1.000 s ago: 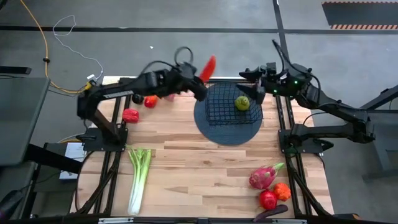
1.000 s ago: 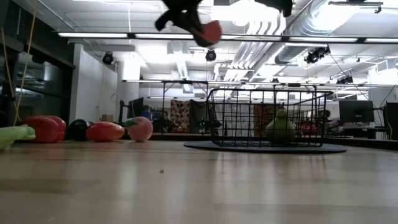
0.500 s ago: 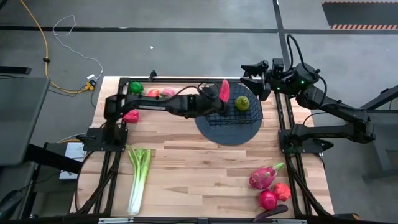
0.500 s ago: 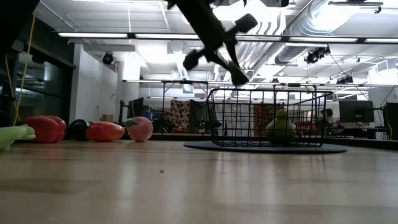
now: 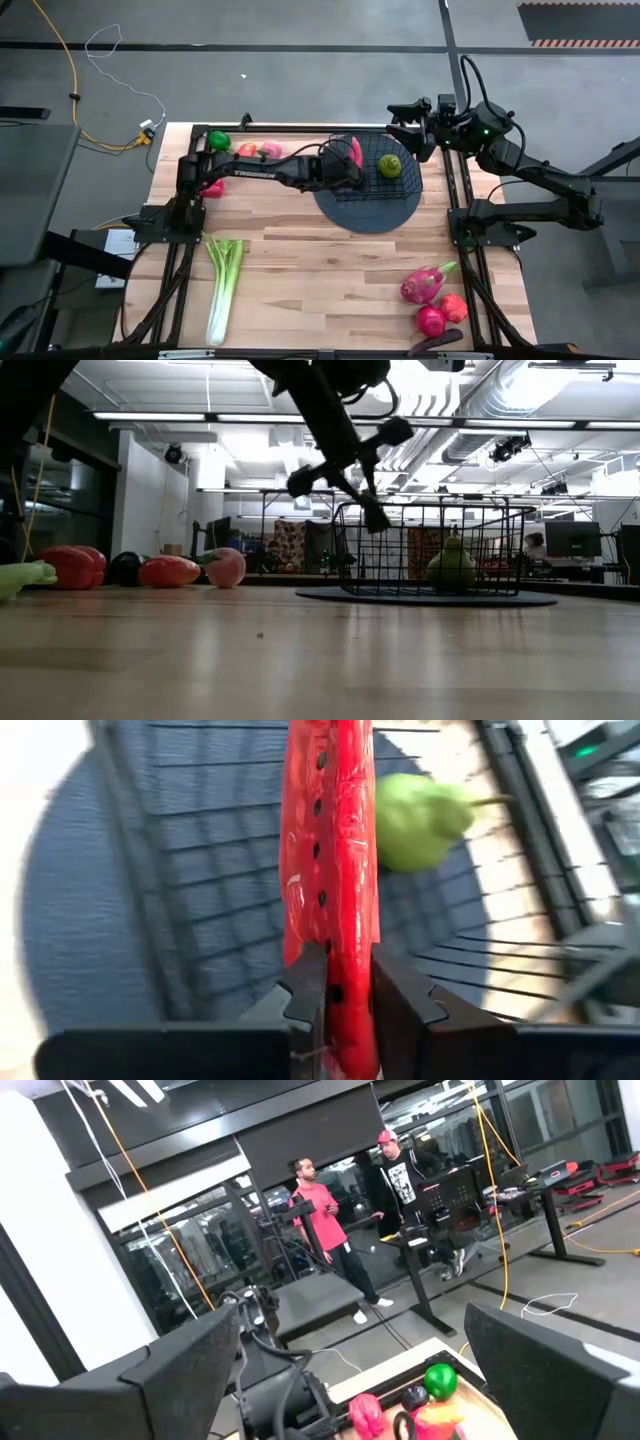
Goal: Build produce basket
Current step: Put the watermelon into the black wire basket, then put the dragon fruit into the black wire basket
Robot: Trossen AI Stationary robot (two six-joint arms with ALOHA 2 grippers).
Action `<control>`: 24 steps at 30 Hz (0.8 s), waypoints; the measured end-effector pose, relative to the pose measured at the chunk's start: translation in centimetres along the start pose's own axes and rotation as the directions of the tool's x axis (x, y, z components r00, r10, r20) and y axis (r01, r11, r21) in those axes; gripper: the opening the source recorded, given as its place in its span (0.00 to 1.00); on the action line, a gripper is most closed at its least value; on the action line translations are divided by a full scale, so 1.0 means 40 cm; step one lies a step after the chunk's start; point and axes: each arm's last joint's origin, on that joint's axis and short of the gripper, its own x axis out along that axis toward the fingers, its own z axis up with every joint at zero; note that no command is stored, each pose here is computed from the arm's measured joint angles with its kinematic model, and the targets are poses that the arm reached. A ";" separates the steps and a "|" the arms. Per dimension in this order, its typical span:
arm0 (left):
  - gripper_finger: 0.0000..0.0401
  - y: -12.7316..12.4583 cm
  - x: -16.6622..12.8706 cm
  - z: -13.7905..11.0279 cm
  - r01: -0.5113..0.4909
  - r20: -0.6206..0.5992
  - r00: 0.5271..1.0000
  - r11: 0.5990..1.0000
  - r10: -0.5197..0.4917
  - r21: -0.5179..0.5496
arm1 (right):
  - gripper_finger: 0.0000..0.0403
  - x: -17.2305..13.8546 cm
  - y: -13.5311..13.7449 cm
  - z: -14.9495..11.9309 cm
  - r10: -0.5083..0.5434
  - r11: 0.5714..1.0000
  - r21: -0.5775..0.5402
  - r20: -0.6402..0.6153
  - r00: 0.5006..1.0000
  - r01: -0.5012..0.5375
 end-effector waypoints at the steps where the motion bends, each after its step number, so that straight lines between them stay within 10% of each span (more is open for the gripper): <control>1: 0.11 0.005 0.001 0.001 -0.017 -0.003 1.000 1.000 0.017 0.005 | 0.94 0.000 0.000 0.000 0.000 1.000 0.000 0.000 1.000 0.000; 24: 0.37 0.031 0.022 0.045 -0.047 -0.001 0.999 0.996 0.047 0.070 | 0.94 0.000 0.000 0.000 -0.001 1.000 0.000 0.000 1.000 0.001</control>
